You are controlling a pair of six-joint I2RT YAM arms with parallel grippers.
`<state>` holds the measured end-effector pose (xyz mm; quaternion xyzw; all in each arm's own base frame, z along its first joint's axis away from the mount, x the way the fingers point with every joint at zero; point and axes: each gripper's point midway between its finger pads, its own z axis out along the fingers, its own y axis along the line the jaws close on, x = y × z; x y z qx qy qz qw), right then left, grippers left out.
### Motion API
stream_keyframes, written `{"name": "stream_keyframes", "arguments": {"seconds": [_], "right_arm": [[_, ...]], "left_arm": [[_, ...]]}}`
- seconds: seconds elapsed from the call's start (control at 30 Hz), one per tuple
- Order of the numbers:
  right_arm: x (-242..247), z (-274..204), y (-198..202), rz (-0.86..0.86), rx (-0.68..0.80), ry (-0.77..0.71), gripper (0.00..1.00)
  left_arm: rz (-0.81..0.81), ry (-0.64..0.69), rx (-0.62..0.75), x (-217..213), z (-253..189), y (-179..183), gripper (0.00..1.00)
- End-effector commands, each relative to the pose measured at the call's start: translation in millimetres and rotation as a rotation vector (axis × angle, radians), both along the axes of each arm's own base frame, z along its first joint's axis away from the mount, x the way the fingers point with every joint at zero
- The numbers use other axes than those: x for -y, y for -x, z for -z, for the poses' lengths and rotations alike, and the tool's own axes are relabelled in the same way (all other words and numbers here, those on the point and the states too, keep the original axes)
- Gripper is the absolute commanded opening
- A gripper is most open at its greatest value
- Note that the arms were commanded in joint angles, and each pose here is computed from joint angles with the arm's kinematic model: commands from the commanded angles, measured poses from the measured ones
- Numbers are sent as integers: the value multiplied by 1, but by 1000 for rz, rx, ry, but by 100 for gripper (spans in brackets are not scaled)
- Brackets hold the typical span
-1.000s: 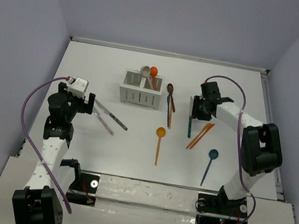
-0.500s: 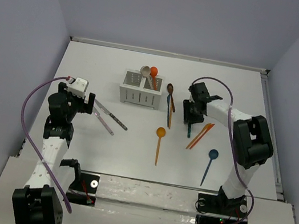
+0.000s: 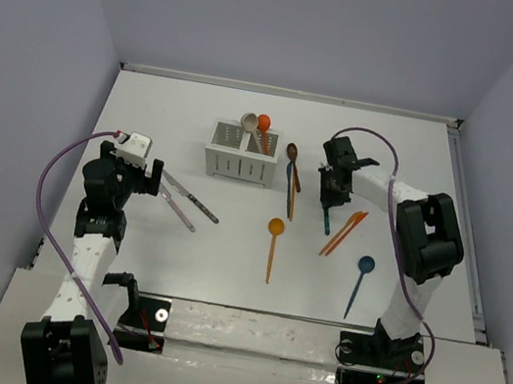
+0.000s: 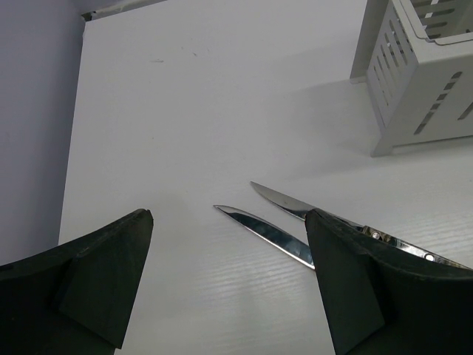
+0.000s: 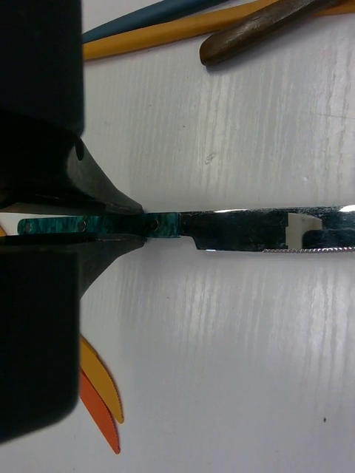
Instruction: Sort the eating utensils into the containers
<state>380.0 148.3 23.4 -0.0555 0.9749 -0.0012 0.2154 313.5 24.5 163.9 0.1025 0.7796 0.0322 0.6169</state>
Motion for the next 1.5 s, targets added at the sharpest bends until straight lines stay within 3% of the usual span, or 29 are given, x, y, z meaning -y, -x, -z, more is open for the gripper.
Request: {"name": "stream_keyframes", "arguments": {"seconds": [0.0,0.03,0.07,0.17,0.27,0.33,0.37,0.47,0.67,0.9,1.23,1.37,1.4,1.47], "right_arm": [[-16,-80,-35,8,261,-124,0],[-24,-124,-37,-11,374,-180,0],[-29,-128,-42,-20,406,-190,0],[-40,-222,-44,-42,674,-245,0],[-74,-326,-40,-87,1023,-284,0],[-113,-368,-20,-188,1185,-324,0],[-135,-401,-9,-205,1313,-431,0],[-173,-437,-2,-234,1471,-594,0],[-251,-420,-30,-339,1572,-653,0],[-311,-318,-67,-441,1391,-615,0],[-316,-219,-83,-459,1236,-467,0],[-313,-221,-75,-487,1225,-473,17],[-311,-229,-72,-496,1228,-474,29],[-308,-231,-67,-513,1219,-464,42]], "left_arm": [[-5,-28,53,-4,-15,-5,98],[-4,-31,59,-4,-20,-6,97],[-2,-29,53,-4,-19,-6,97],[0,-19,58,-2,-24,-5,97],[-9,-21,64,-4,-25,-4,97],[-17,-22,59,-5,-21,-4,97],[-23,-22,56,-6,-20,-4,97],[-40,-21,55,-9,-20,-4,97],[-49,-26,71,-10,-22,-2,97],[-41,-20,71,-9,-19,-3,97],[-41,-20,74,-9,-19,-3,97],[-38,-22,71,-8,-17,-4,97],[-39,-21,71,-9,-17,-4,97],[-38,-21,71,-8,-17,-4,97]]}}
